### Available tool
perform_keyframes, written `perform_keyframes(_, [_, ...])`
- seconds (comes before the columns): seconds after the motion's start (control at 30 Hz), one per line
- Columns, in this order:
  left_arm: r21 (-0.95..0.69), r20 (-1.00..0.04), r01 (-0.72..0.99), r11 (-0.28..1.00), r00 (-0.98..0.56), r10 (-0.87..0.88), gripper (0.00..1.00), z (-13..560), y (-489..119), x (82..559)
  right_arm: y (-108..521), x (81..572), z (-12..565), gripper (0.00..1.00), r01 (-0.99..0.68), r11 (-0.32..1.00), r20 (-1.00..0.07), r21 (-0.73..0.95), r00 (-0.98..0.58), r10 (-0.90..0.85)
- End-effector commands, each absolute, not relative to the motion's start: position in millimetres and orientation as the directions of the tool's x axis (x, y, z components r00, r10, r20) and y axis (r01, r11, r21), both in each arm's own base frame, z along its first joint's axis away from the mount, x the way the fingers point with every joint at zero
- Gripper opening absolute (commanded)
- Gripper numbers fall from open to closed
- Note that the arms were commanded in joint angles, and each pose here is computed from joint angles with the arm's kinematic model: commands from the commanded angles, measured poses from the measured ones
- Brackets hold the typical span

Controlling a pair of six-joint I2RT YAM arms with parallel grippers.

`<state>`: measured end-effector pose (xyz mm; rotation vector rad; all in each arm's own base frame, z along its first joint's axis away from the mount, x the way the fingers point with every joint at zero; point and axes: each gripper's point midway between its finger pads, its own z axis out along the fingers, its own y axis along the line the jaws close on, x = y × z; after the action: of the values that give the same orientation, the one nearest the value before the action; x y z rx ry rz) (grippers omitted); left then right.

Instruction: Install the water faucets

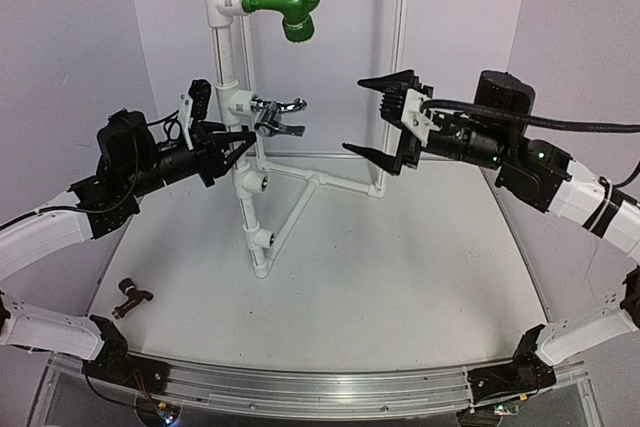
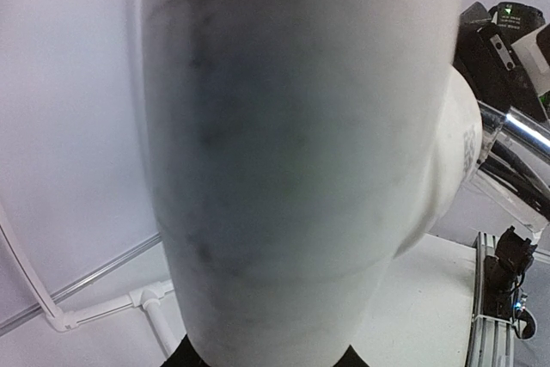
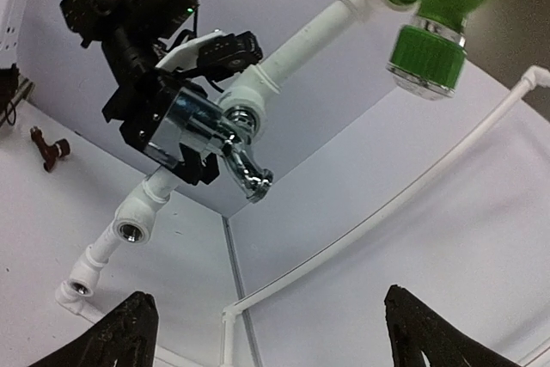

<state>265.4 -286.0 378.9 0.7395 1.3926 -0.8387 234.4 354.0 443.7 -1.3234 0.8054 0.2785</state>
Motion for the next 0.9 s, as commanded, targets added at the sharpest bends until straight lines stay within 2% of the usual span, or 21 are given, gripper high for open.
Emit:
perform_keyframes(0.0, [-0.264, -0.953, 0.823, 0.503, -0.304, -0.002, 0.0, 321.1, -291.4, 260.0, 364.9, 222.1, 467.3, 0.89, -0.387, 0.185, -0.421, -0.903, 0.882, -0.21])
perform_keyframes(0.1, [-0.266, -0.952, 0.826, 0.496, -0.307, 0.001, 0.0, 320.7, -293.1, 259.6, 374.6, 224.4, 465.1, 0.83, -0.361, 0.153, -0.386, -0.92, 0.9, -0.201])
perform_keyframes(0.37, [-0.267, -0.952, 0.828, 0.494, -0.307, 0.002, 0.0, 321.8, -293.8, 259.9, 406.2, 224.4, 462.9, 0.77, -0.322, 0.114, -0.338, -0.94, 0.924, -0.179])
perform_keyframes(0.67, [-0.268, -0.951, 0.829, 0.49, -0.31, 0.004, 0.0, 321.8, -294.7, 259.9, 435.1, 227.5, 464.5, 0.64, -0.349, 0.111, -0.363, -0.931, 0.918, -0.159])
perform_keyframes(0.87, [-0.269, -0.951, 0.833, 0.484, -0.31, 0.005, 0.0, 322.6, -295.4, 259.0, 448.4, 228.9, 465.5, 0.6, -0.376, 0.116, -0.391, -0.919, 0.908, -0.152])
